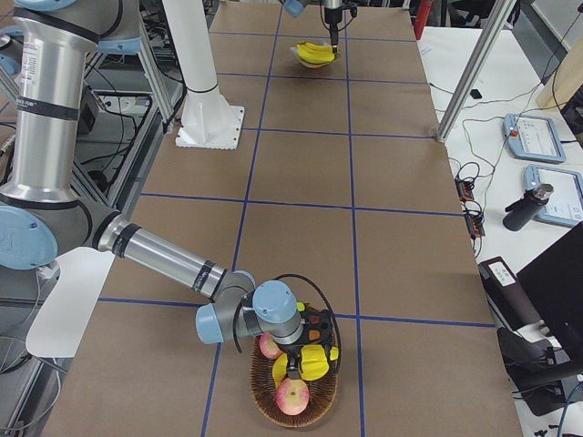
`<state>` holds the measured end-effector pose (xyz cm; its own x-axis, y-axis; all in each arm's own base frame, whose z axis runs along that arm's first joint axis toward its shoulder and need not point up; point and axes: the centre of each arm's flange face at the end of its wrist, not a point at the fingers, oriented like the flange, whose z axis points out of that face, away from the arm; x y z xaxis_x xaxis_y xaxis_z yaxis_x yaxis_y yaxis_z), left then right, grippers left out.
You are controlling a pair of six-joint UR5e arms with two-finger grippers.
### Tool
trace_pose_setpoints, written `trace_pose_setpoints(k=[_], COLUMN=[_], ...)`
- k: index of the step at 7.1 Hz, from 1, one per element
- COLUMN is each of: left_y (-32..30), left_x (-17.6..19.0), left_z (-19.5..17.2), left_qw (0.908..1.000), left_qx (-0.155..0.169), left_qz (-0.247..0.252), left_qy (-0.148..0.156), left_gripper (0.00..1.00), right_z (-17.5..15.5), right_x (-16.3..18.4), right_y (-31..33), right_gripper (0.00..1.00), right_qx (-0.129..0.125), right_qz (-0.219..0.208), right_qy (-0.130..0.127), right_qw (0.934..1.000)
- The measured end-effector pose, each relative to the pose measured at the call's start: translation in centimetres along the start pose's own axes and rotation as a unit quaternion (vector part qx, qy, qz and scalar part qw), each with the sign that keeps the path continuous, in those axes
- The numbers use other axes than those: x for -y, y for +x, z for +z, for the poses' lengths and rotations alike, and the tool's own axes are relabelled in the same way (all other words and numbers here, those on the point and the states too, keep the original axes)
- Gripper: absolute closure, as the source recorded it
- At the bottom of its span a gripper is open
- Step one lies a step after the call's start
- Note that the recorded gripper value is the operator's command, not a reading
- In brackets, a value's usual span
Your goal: Transfer all bananas from basket to plate
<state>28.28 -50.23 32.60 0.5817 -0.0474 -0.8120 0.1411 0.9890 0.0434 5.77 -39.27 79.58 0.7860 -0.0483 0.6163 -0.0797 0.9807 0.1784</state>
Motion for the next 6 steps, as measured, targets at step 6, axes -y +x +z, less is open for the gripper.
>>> trace_pose_setpoints(k=[6], left_y=[0.02], left_x=[-0.12], left_z=[-0.39], left_qw=[1.0], left_qx=[-0.002], left_qz=[0.001], left_qy=[0.003], left_gripper=[0.0], right_z=[0.24], right_x=[0.04], right_y=[-0.06], right_gripper=[0.13], right_qx=[0.005], right_qz=[0.005], right_qy=[-0.003], right_qw=[1.0])
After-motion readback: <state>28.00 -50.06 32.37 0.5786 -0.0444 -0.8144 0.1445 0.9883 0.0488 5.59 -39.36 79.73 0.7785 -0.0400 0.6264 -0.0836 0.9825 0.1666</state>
